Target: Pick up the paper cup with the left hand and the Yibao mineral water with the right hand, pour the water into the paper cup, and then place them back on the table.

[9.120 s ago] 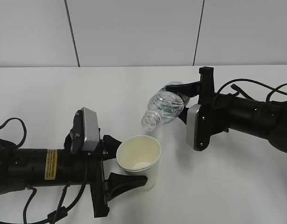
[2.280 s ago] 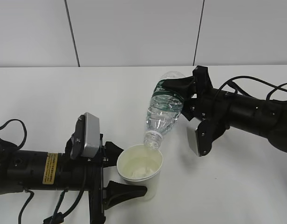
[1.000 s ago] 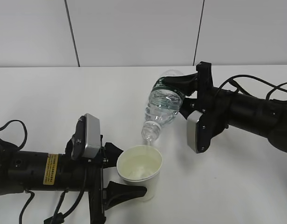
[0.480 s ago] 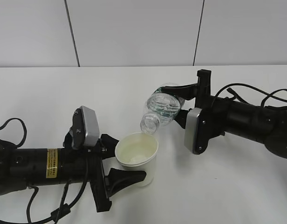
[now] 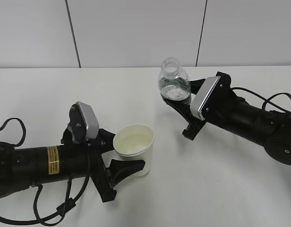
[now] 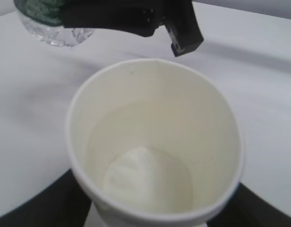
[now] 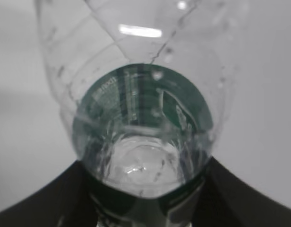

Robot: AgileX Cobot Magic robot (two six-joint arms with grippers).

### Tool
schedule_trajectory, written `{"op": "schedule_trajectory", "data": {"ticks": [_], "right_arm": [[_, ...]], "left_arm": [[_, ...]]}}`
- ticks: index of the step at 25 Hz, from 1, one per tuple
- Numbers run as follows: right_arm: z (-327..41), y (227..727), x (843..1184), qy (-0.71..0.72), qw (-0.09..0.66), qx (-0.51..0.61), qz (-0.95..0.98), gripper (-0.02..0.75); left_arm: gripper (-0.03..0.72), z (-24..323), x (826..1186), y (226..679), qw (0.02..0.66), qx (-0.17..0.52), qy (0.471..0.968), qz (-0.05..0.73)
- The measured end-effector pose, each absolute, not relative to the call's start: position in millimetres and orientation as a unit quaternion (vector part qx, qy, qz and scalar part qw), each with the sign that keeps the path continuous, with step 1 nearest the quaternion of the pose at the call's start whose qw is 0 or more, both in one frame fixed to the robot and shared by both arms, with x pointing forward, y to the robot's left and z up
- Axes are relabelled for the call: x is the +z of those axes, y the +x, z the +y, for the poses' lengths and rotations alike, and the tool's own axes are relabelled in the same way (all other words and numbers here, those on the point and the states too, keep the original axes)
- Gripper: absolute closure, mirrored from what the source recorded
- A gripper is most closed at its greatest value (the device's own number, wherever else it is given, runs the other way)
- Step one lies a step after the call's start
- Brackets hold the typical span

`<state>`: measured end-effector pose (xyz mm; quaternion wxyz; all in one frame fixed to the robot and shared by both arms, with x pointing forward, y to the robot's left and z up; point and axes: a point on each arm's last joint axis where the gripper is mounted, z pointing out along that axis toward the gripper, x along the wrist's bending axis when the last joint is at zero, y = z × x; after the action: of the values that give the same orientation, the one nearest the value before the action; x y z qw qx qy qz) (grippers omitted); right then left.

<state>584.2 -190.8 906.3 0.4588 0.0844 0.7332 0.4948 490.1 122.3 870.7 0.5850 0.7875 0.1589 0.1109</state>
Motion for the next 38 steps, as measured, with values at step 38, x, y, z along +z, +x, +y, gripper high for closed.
{"op": "schedule_trajectory", "data": {"ticks": [38], "right_arm": [[-195.0, 582.8, 879.6, 0.363, 0.241, 0.537, 0.723, 0.383]], "left_arm": [[0.221, 129.9, 849.4, 543.7, 0.567, 0.229, 0.737, 0.288]]}}
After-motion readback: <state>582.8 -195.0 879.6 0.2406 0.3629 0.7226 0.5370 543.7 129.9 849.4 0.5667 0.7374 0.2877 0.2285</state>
